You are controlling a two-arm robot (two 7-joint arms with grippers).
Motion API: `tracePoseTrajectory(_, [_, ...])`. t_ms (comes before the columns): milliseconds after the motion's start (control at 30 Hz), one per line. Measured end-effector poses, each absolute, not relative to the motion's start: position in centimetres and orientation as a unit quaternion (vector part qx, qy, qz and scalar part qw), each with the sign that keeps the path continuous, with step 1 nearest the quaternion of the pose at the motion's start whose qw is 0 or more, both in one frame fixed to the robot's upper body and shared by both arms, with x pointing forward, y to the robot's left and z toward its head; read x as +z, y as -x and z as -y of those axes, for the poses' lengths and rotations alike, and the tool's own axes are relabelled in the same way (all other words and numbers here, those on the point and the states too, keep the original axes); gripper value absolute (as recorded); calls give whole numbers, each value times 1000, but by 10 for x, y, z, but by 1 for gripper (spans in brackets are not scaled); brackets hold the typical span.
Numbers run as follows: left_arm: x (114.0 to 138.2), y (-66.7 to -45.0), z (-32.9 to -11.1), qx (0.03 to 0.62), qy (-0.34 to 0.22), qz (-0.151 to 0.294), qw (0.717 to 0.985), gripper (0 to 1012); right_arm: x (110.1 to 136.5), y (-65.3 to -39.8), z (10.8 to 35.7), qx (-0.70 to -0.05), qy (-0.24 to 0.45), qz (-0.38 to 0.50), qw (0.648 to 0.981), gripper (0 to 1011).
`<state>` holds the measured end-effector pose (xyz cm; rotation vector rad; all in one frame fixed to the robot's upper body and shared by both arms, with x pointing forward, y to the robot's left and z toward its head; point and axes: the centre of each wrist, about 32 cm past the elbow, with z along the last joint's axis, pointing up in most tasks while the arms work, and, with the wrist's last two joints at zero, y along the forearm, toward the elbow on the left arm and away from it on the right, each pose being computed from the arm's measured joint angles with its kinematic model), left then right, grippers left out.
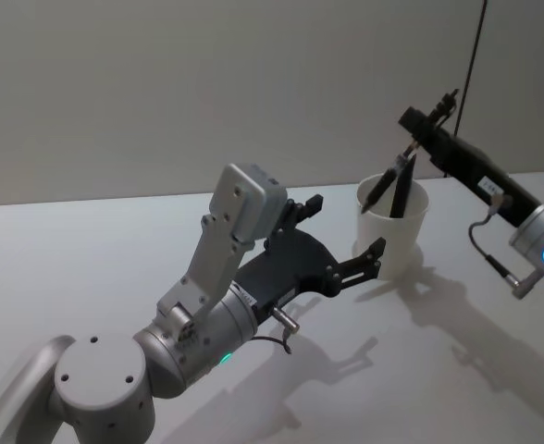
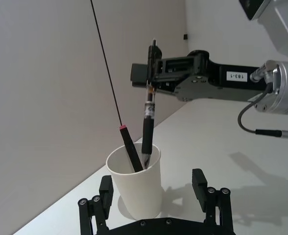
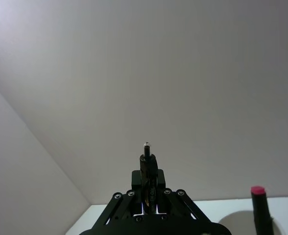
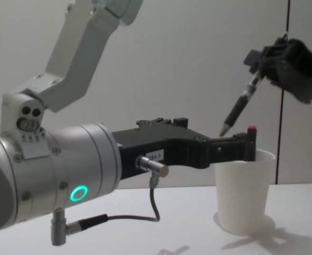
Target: Place the pen into the pen holder.
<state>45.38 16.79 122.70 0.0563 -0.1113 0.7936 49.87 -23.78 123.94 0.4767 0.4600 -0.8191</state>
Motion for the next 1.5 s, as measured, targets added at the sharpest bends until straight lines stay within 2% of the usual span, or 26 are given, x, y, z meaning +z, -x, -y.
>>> tracePoseTrajectory(733, [1227,-454,-168,386,-27,54,920,1001,1261,-500,261,-433,-138,-56,889,153])
tracePoseTrajectory(1500, [1227,-454,-168,386,-27,54,920,1001,1265,-508,256,-440,-16,64,895,153])
